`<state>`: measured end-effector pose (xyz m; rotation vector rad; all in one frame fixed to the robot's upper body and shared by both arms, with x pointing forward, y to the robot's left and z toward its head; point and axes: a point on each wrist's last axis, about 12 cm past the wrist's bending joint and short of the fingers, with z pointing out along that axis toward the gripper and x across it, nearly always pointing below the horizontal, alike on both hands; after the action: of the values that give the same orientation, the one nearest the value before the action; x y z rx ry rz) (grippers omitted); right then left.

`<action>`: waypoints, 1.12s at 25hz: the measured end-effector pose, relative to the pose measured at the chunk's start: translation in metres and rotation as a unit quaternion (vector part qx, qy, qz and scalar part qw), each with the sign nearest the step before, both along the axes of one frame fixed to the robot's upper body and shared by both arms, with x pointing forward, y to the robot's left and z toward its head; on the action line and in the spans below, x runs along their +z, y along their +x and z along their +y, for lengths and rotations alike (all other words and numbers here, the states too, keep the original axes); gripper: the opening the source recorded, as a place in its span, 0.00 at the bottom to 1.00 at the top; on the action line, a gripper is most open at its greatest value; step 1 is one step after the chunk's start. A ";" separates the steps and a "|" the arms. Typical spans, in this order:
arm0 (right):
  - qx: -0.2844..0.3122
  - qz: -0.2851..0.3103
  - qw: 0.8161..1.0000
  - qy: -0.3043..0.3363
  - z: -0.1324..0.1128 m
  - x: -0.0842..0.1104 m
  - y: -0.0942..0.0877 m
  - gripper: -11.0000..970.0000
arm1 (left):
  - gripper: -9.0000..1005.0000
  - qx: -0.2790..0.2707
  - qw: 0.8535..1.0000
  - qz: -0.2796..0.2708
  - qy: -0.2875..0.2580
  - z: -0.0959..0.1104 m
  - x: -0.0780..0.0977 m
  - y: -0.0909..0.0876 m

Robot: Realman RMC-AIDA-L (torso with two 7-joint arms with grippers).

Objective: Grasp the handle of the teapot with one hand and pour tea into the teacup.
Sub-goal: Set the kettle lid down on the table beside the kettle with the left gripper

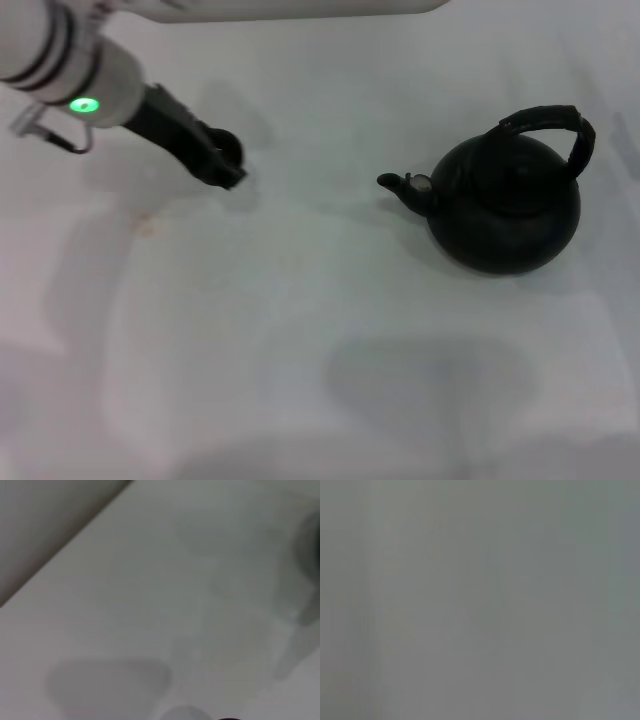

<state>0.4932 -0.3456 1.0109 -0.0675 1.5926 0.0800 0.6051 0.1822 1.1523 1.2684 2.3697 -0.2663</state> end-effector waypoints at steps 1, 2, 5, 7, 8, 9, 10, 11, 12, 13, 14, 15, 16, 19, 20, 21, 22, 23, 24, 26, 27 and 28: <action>0.000 -0.001 1.000 0.000 0.000 0.000 0.000 0.87 | 0.70 -0.014 1.000 -0.002 0.008 -0.011 0.000 0.000; 0.001 -0.001 1.000 0.000 0.000 0.000 0.001 0.87 | 0.70 -0.023 1.000 -0.003 0.012 -0.018 0.000 0.000; 0.002 -0.003 1.000 0.000 0.001 0.001 0.002 0.87 | 0.70 -0.056 0.998 -0.003 0.019 -0.041 -0.002 -0.003; 0.002 -0.004 1.000 0.000 0.001 0.002 0.002 0.87 | 0.70 -0.078 0.997 -0.001 0.023 -0.053 -0.005 -0.007; 0.002 -0.004 1.000 0.000 0.001 0.002 0.002 0.87 | 0.70 -0.088 0.996 -0.002 0.027 -0.058 -0.007 -0.009; 0.002 -0.004 1.000 0.000 0.001 0.002 0.002 0.87 | 0.70 -0.097 0.995 -0.003 0.032 -0.062 -0.011 -0.011; 0.002 -0.005 1.000 0.000 0.001 0.002 0.002 0.87 | 0.70 -0.100 0.994 -0.006 0.035 -0.065 -0.013 -0.012; 0.003 -0.005 1.000 0.000 0.001 0.002 0.003 0.87 | 0.70 -0.105 0.994 -0.007 0.040 -0.069 -0.017 -0.014; 0.003 -0.005 1.000 0.000 0.001 0.002 0.003 0.87 | 0.70 -0.105 0.994 -0.007 0.040 -0.069 -0.017 -0.014; 0.003 -0.005 1.000 0.000 0.001 0.002 0.003 0.87 | 0.70 -0.111 0.993 -0.008 0.045 -0.073 -0.020 -0.017; 0.003 -0.006 1.000 0.000 0.002 0.003 0.004 0.87 | 0.70 -0.118 0.992 -0.006 0.047 -0.078 -0.024 -0.021; 0.004 -0.006 1.000 0.000 0.002 0.003 0.004 0.87 | 0.70 -0.121 0.992 -0.003 0.044 -0.080 -0.024 -0.023; 0.004 -0.006 1.000 0.000 0.002 0.003 0.004 0.87 | 0.70 -0.122 0.992 -0.001 0.041 -0.081 -0.025 -0.024; 0.004 -0.006 1.000 -0.001 0.002 0.003 0.004 0.87 | 0.70 -0.126 0.992 0.008 0.023 -0.085 -0.024 -0.027; 0.003 -0.005 1.000 -0.001 0.001 0.003 0.004 0.87 | 0.70 -0.127 0.992 0.010 0.020 -0.086 -0.025 -0.028; 0.003 -0.005 1.000 -0.001 0.001 0.002 0.004 0.87 | 0.70 -0.128 0.991 0.012 0.019 -0.086 -0.025 -0.028; 0.003 -0.005 1.000 -0.001 0.001 0.002 0.003 0.87 | 0.70 -0.129 0.991 0.013 0.019 -0.085 -0.027 -0.029; 0.003 -0.005 1.000 -0.001 0.001 0.002 0.003 0.87 | 0.70 -0.129 0.991 0.017 0.021 -0.085 -0.029 -0.029; 0.003 -0.004 1.000 -0.001 0.001 0.002 0.003 0.87 | 0.70 -0.128 0.991 0.024 0.023 -0.084 -0.033 -0.030; 0.003 -0.004 1.000 -0.001 0.001 0.002 0.003 0.87 | 0.70 -0.127 0.991 0.027 0.023 -0.084 -0.034 -0.031; 0.003 -0.004 1.000 -0.001 0.001 0.002 0.003 0.86 | 0.70 -0.126 0.991 0.029 0.024 -0.083 -0.035 -0.031; 0.003 -0.004 1.000 -0.001 0.001 0.002 0.003 0.86 | 0.70 -0.126 0.991 0.030 0.024 -0.083 -0.036 -0.031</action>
<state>0.4961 -0.3447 1.0128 -0.0740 1.5854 0.0816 0.5742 0.0990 1.1165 1.6055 2.2751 -0.3307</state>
